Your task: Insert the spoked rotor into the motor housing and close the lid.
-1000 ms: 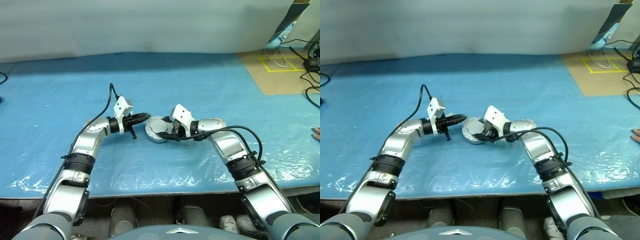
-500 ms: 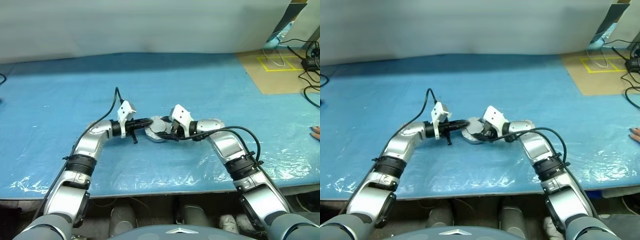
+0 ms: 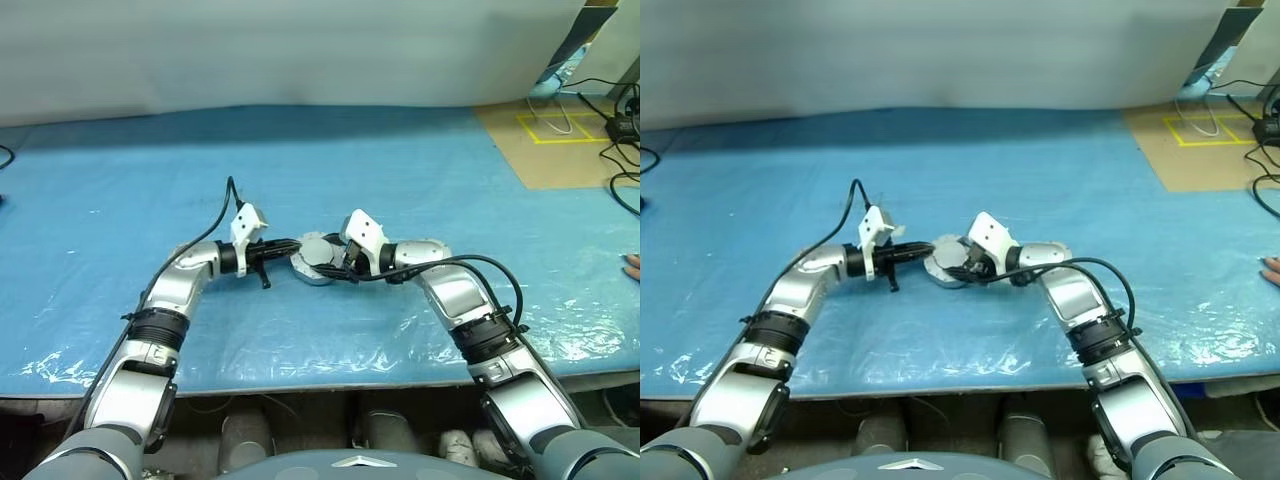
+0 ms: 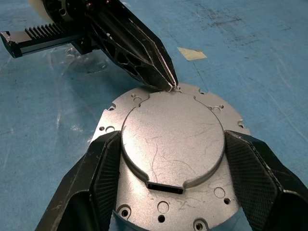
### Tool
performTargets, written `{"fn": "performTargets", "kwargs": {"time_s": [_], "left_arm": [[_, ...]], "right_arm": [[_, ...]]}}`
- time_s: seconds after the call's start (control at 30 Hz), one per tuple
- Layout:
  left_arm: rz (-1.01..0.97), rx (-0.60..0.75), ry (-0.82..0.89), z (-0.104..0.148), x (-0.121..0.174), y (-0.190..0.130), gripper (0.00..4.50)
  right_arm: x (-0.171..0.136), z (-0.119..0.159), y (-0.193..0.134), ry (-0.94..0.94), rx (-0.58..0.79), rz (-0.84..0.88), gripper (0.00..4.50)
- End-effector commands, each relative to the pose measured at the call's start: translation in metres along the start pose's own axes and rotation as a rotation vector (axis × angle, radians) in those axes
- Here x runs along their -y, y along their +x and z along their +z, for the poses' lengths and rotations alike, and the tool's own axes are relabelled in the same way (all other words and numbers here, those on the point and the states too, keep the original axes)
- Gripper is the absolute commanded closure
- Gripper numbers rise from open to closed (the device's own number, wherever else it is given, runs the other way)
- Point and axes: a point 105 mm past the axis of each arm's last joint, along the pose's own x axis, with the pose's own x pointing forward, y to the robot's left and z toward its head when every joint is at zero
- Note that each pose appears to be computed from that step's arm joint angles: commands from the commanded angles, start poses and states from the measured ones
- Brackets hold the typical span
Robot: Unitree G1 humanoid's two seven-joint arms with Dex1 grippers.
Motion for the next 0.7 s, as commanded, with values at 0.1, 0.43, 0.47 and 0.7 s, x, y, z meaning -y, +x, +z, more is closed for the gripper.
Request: {"fn": "performTargets", "kwargs": {"time_s": [0.1,0.43,0.47,0.7], "left_arm": [[-0.028,-0.039,-0.007,-0.01,0.005,-0.002,4.48],[-0.024,-0.128,0.006,-0.026,0.004,-0.01,4.48],[-0.028,-0.136,0.008,-0.028,0.005,-0.011,4.48],[-0.054,-0.104,0.011,-0.024,0.012,0.001,4.48]], "right_arm": [[-0.002,-0.054,-0.006,0.118,-0.186,-0.026,1.51],[-0.001,-0.047,-0.006,0.133,-0.165,-0.018,1.51],[-0.001,-0.047,-0.006,0.132,-0.165,-0.018,1.51],[-0.001,-0.046,-0.006,0.125,-0.165,-0.022,1.51]]}}
